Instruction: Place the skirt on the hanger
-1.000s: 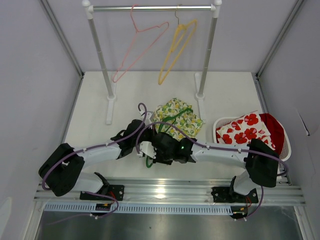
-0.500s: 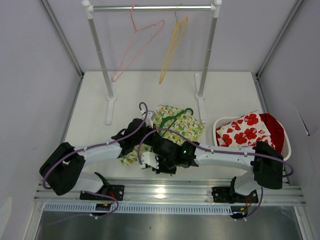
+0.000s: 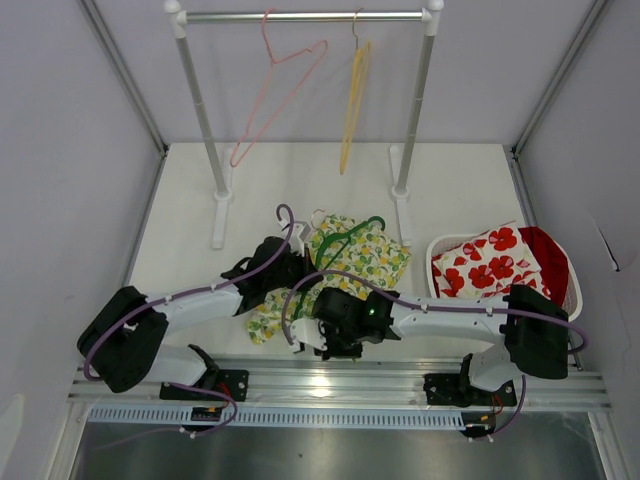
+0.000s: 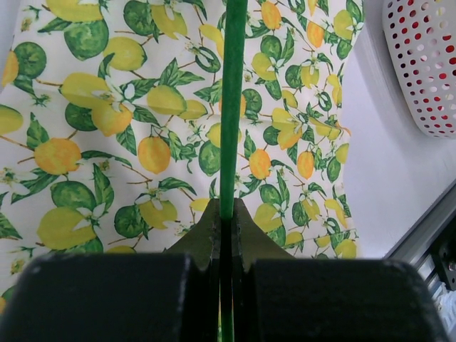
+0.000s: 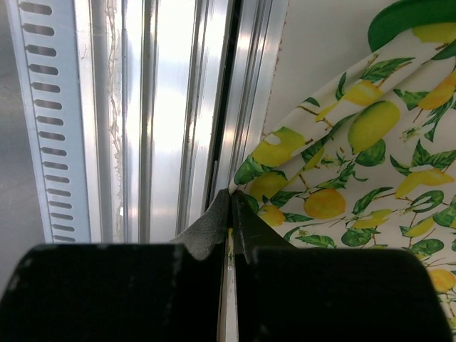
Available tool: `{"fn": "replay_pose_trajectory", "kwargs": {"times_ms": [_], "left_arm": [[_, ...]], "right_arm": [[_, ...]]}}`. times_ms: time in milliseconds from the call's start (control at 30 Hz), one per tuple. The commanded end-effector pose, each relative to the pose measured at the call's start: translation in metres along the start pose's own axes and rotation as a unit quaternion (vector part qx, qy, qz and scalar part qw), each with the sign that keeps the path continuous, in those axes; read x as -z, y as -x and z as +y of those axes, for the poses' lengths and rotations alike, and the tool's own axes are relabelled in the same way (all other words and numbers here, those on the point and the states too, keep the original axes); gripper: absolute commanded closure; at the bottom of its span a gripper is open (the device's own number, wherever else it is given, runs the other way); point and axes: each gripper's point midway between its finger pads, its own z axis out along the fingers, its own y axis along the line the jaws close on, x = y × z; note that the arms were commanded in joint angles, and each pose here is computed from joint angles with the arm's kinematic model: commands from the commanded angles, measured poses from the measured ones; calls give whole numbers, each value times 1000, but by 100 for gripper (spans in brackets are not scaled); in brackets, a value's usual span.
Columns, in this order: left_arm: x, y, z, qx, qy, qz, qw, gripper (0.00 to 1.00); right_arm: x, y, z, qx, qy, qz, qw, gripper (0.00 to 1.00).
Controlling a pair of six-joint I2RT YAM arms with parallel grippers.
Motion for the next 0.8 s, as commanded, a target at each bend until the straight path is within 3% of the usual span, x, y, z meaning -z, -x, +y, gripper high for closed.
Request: {"fn": "replay_pose_trajectory", "kwargs": {"times_ms": [0,467,600,767], "left_arm": [[8,20,6,-15,15,-27,999,100],[29,23,0,-14,0,-50,999,100],[43,36,-14,-19,-15,-79,997,100],[69,67,-31,-37,-14,-125,991,100]], "right_arm": [[2,-9,17,8,31,12,999,99],[-8,-18,14,12,25,25,999,95],[-3,-7,17,14,36,7,999,89],[7,14,22,23,58,-20,998,92]]}}
